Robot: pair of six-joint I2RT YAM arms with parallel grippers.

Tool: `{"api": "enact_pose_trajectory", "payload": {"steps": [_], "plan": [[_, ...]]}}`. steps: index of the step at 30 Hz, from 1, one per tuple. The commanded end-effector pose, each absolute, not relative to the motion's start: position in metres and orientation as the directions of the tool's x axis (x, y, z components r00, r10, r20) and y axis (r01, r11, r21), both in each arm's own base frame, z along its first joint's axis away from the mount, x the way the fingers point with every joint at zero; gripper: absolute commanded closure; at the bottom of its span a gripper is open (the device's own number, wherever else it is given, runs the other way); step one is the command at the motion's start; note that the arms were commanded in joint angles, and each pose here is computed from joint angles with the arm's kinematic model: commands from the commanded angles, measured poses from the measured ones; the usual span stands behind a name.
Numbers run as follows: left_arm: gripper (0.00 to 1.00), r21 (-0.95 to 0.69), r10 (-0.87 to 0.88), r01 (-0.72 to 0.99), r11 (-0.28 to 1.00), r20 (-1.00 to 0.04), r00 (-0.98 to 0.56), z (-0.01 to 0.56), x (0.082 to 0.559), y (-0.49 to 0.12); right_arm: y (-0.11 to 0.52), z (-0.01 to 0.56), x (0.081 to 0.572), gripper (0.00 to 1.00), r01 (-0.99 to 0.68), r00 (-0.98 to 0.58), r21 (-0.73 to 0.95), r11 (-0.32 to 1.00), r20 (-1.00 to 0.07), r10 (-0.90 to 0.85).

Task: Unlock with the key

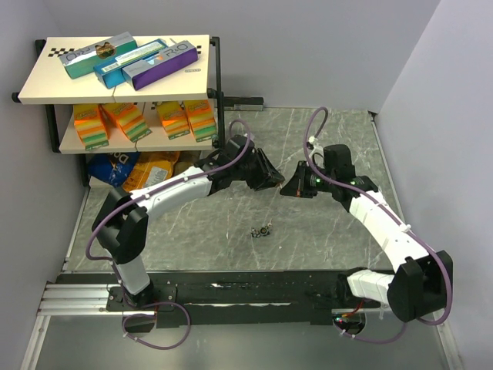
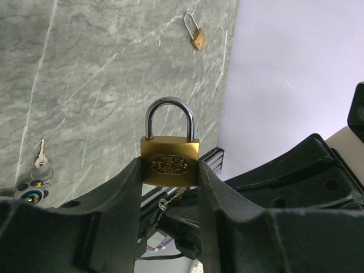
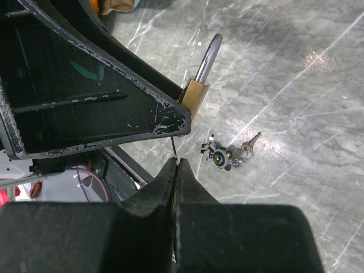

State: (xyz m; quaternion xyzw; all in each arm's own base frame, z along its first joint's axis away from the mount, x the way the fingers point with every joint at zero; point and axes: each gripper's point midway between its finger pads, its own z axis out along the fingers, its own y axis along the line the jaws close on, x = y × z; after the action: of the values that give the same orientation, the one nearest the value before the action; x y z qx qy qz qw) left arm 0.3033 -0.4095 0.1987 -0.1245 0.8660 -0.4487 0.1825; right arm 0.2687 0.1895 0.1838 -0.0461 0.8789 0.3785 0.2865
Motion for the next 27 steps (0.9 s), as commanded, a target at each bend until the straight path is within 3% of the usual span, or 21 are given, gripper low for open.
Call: {"api": "enact_pose_trajectory", "payload": {"steps": [1, 27], "plan": [[0.99, -0.874, -0.395, 0.02, 0.486, -0.241, -0.886, 0.248, 0.299, -0.413, 0.192, 0.2, 0.278, 1.0, -0.333, -0.804, 0.623, 0.708, -0.58, 0.133], [0.99, -0.875, -0.393, 0.022, 0.483, -0.239, -0.888, 0.25, 0.296, -0.413, 0.185, 0.202, 0.301, 1.0, -0.288, -0.788, 0.584, 0.759, -0.595, 0.159]]}}
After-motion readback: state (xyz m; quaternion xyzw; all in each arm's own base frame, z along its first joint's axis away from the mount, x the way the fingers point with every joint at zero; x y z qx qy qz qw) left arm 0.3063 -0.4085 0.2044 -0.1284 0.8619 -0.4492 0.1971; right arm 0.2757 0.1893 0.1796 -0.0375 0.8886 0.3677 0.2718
